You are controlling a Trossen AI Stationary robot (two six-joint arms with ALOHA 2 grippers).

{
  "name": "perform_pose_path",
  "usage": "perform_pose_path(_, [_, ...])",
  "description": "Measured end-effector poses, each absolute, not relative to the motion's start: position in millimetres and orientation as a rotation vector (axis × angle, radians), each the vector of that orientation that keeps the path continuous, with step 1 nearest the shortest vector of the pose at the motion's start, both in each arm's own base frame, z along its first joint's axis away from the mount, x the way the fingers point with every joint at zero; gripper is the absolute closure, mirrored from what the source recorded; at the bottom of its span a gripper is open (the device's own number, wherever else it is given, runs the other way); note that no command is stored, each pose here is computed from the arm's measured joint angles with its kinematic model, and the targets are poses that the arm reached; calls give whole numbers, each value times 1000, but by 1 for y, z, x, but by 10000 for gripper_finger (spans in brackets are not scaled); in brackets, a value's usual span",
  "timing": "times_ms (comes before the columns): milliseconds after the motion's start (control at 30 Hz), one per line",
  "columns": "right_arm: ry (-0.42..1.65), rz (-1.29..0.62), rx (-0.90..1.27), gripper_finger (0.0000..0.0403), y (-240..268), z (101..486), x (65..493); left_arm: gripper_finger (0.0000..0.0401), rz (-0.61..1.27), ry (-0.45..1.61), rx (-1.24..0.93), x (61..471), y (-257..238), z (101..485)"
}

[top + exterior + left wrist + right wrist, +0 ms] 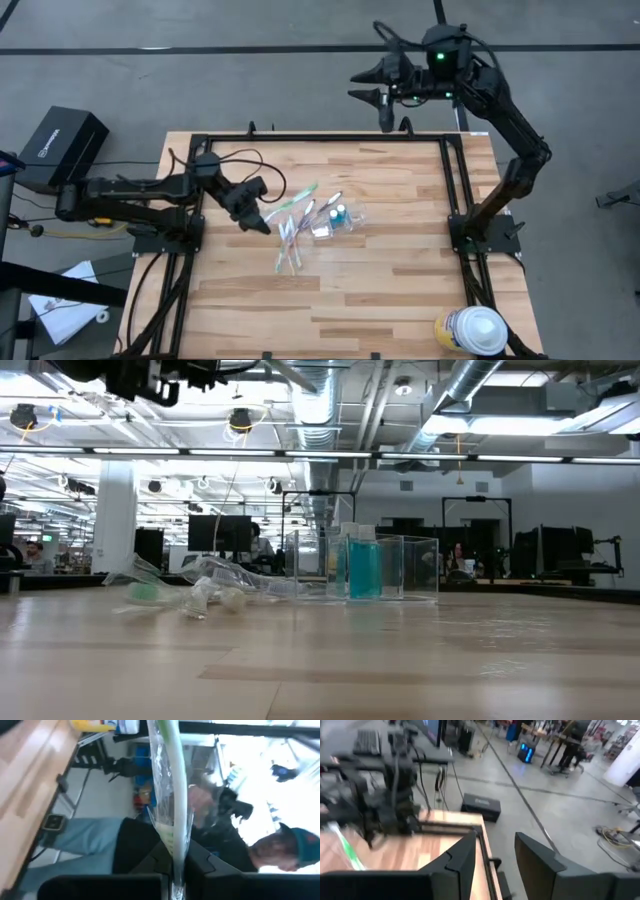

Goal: Pick & Place toothbrushing station
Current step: Put the green toothbrush into the transparent organizer

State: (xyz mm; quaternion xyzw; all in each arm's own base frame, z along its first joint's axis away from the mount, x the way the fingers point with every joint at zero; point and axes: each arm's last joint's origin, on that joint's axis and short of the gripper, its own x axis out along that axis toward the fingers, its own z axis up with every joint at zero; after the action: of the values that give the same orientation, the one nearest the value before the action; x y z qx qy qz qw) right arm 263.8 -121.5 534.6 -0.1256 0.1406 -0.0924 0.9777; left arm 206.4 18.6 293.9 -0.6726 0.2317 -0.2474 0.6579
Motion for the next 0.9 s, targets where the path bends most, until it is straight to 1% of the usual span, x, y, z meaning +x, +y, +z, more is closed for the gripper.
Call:
perform_pose_path(100, [324, -150, -278, 276, -123, 524, 277, 393, -586, 459, -1543, 210, 20, 300])
perform_pose_path(167, [391, -106, -294, 276, -120, 513, 285, 393, -604, 448, -1566, 212, 21, 301])
perform_pose_path(300, [461, -4, -354, 276, -109, 494, 312, 393, -662, 412, -1616, 220, 23, 304])
perform_pose_path(433, [476, 66, -379, 276, -94, 481, 335, 393, -694, 359, -1652, 227, 32, 305])
perform_pose_path(700, [417, 157, -405, 276, -59, 492, 346, 393, -650, 355, -1666, 229, 59, 299])
perform_pose_path(900, [454, 192, -360, 276, -43, 486, 350, 393, -674, 318, -1658, 227, 66, 310])
